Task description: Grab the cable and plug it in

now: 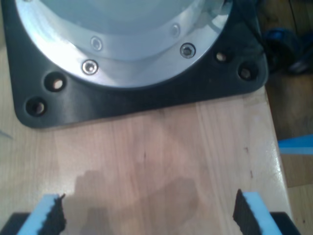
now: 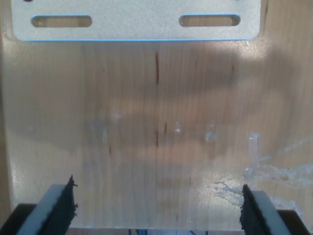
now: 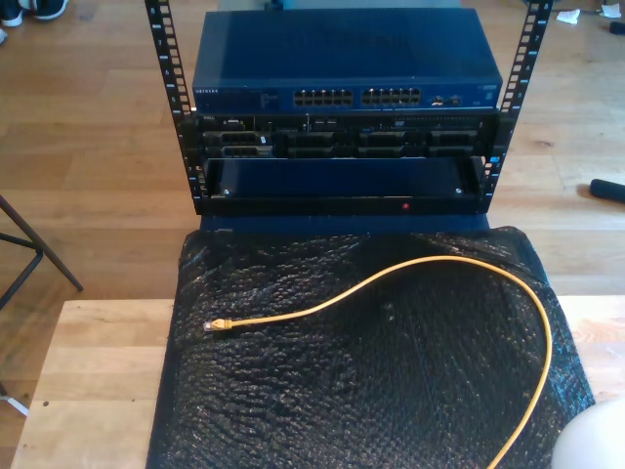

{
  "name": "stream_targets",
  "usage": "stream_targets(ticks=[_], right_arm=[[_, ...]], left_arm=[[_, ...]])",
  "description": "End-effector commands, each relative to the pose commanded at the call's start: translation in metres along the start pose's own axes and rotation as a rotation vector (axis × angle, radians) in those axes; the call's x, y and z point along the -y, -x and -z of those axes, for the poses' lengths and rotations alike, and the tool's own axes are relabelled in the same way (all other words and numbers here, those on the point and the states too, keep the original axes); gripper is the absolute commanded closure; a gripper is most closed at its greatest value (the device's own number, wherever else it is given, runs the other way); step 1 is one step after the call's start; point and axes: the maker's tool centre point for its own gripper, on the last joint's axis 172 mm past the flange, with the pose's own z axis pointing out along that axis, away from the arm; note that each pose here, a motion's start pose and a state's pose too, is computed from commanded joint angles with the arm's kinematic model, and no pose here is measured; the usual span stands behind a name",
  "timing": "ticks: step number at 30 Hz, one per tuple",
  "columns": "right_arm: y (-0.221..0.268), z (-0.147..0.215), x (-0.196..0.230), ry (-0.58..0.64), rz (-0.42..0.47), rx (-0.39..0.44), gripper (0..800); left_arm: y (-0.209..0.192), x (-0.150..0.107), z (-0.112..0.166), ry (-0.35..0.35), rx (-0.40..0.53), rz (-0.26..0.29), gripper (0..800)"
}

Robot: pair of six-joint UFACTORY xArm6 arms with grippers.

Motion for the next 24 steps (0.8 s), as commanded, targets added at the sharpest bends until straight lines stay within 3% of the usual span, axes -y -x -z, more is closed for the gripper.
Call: stream_targets(ticks=[13, 24], right_arm=[[0.004, 0.005, -0.001, 0.002, -0.003, 0.012, 3], [0.021, 0.037, -0.001, 0.005, -0.006, 0.077, 4]], left_arm=[[-0.002, 0.0, -0.002, 0.003, -0.006, -0.003, 0], [-0.002, -0.002, 0.02, 0.011, -0.022, -0.005, 0]])
